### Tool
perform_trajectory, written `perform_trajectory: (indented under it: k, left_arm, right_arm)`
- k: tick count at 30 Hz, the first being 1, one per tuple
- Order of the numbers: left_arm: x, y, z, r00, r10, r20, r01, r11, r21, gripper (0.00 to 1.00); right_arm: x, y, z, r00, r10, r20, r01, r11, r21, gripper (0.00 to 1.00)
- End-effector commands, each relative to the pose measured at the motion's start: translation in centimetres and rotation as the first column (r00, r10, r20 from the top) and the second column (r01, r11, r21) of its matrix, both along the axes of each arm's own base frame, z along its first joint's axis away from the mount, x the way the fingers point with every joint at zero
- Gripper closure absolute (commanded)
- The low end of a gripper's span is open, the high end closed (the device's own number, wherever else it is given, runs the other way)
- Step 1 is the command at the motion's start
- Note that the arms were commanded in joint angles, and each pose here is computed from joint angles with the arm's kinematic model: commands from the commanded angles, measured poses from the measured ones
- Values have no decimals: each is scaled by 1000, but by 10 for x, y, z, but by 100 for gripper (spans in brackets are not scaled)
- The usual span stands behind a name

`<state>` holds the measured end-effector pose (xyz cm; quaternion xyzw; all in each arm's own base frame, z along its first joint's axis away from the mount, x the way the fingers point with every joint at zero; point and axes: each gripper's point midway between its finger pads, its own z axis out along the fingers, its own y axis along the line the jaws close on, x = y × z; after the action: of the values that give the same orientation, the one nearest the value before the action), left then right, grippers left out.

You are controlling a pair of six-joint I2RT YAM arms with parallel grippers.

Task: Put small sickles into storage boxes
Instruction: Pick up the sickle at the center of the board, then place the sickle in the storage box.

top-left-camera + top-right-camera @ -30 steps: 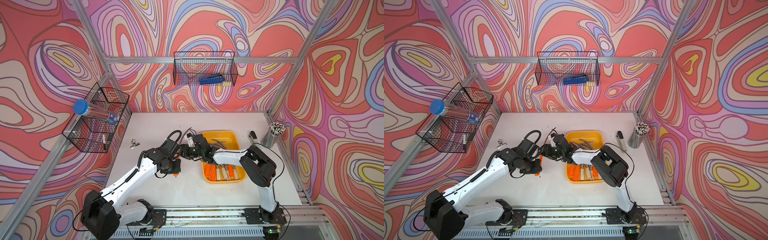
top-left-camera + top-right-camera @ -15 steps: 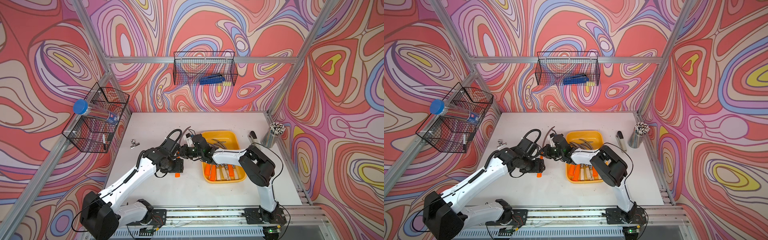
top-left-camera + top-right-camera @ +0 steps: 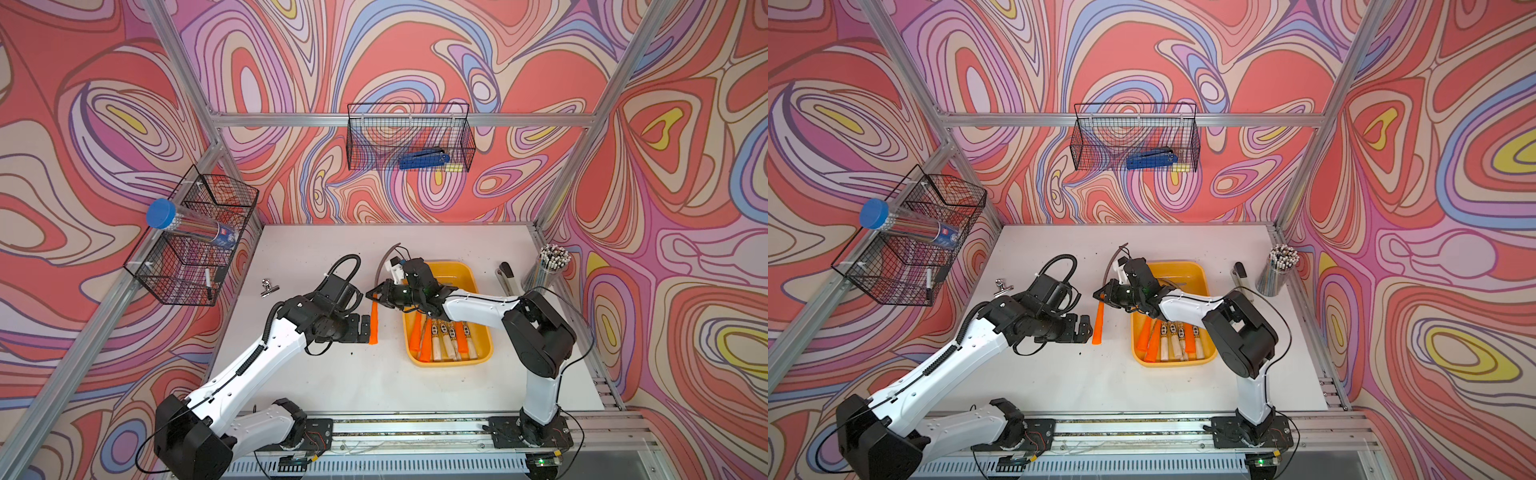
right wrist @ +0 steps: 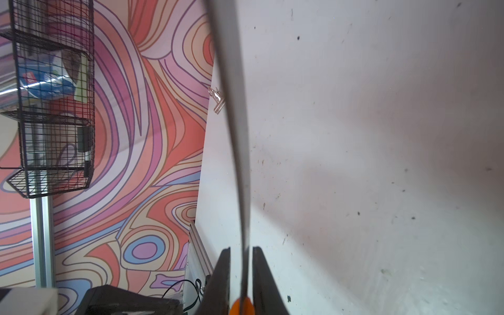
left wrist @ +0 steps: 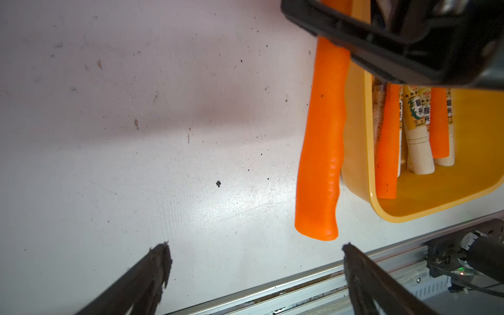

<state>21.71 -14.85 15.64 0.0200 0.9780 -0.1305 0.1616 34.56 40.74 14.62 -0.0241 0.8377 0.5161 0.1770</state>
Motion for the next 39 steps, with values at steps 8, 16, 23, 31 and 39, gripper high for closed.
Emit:
perform_trajectory:
  k: [8, 16, 23, 31, 39]
  left_arm:
    - [8, -8, 8, 1000, -15, 24, 15, 1000, -22, 0]
    - [11, -27, 7, 998, -54, 27, 57, 993, -103, 0]
    - [14, -43, -3, 997, -71, 15, 73, 982, -177, 0]
    - [14, -54, -15, 996, -86, -3, 84, 975, -206, 0]
    - [12, -58, -23, 995, -94, -20, 87, 973, -216, 0]
  right_arm:
    - [-12, -45, 25, 997, 60, 56, -56, 996, -65, 100]
    - [-18, -84, 23, 998, 37, 58, -29, 992, -124, 100]
    - [-19, -118, 6, 999, -9, 36, 14, 987, -160, 100]
    - [-15, -140, -23, 999, -49, 4, 49, 981, -186, 100]
    - [-5, -141, -55, 996, -81, -39, 72, 982, -177, 100]
